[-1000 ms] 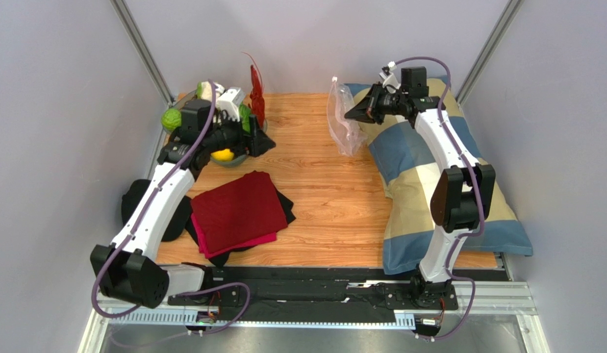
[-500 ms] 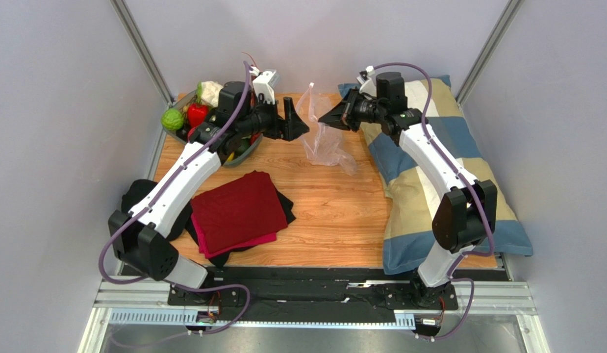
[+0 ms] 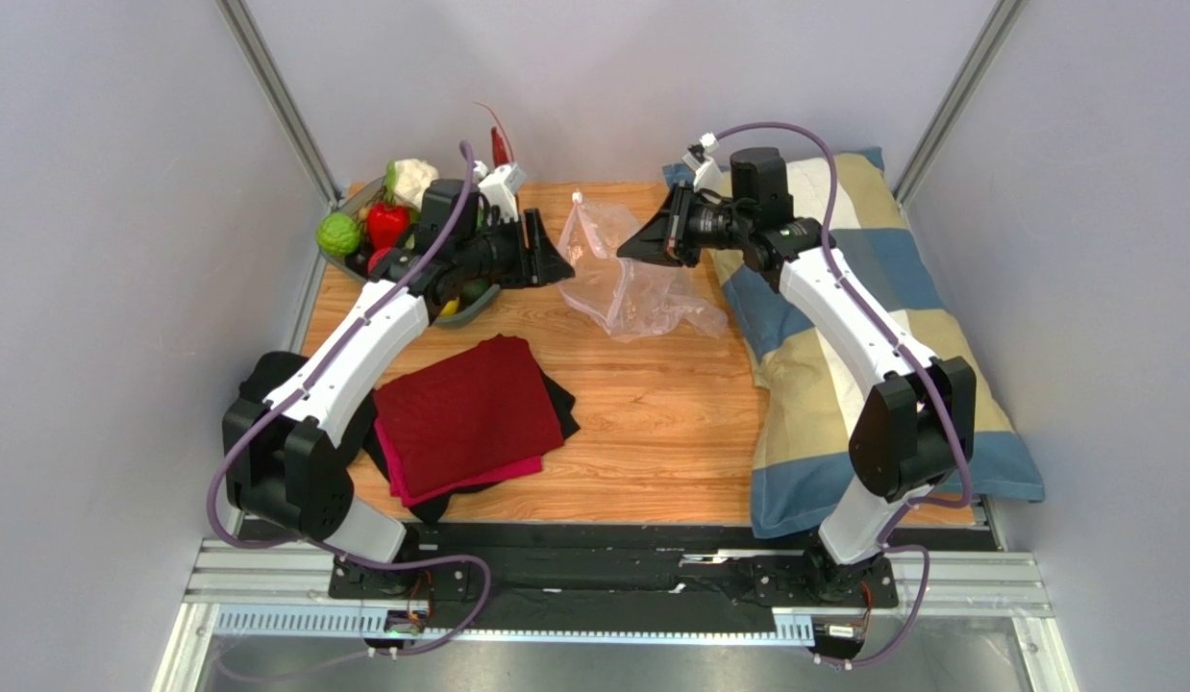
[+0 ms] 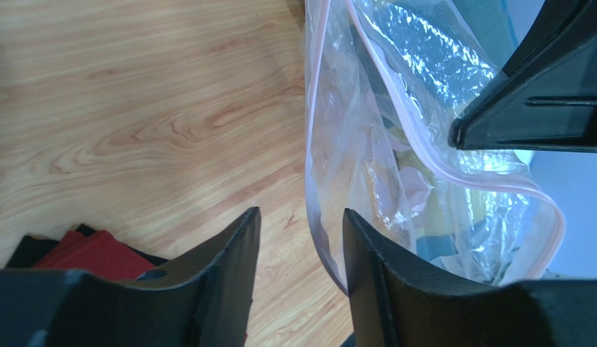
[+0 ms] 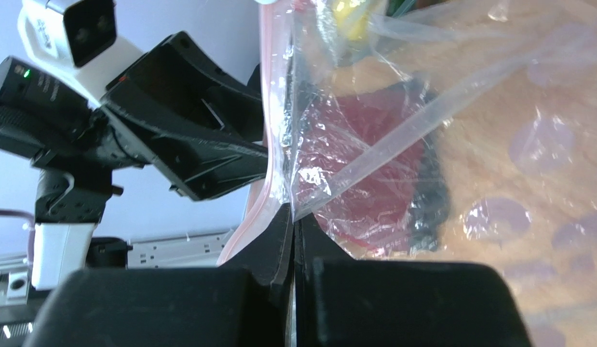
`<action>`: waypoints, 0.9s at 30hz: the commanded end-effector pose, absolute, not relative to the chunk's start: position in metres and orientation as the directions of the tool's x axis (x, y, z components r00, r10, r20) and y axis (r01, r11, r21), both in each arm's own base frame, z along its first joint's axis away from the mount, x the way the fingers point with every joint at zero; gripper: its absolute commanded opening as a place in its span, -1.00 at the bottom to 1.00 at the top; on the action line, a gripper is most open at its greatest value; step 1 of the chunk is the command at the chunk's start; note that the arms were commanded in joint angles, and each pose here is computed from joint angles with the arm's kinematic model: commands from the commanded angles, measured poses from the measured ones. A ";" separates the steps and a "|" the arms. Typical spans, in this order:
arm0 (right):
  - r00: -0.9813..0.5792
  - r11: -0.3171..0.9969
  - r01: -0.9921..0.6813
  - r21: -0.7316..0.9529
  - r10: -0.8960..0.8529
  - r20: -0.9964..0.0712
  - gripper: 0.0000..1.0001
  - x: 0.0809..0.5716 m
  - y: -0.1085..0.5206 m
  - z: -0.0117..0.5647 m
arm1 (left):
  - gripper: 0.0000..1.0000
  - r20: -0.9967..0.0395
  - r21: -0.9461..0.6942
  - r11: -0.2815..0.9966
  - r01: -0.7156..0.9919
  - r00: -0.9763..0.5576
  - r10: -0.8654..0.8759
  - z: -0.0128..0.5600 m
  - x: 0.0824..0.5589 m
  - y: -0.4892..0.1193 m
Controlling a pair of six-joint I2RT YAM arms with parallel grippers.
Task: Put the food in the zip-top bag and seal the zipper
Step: Open the zipper of the food storage bag.
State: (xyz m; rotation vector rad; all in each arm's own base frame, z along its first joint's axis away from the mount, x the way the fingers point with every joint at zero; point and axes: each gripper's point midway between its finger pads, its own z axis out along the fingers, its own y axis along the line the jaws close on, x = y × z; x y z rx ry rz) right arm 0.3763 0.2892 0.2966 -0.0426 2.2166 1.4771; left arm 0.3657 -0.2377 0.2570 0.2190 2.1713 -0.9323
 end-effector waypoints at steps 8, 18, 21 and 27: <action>-0.900 0.234 -0.395 0.888 0.096 -0.425 -1.00 0.350 0.300 0.319 | -0.58 -0.699 -0.593 0.647 0.480 -0.705 -0.119 0.277 0.359 -0.248; -0.737 0.616 -0.547 0.567 -0.032 -0.675 0.64 0.378 0.261 0.291 | -1.00 -0.616 -0.678 0.609 0.412 -0.770 -0.164 0.289 0.345 -0.265; -0.653 0.675 -0.592 0.440 -0.082 -0.753 0.62 0.370 0.256 0.300 | -1.00 -0.562 -0.694 0.654 0.303 -0.795 -0.228 0.282 0.348 -0.259; -0.529 0.661 -0.693 0.286 -0.198 -0.825 0.60 0.333 0.282 0.305 | -1.00 -0.493 -0.746 0.624 0.233 -0.823 -0.282 0.286 0.350 -0.265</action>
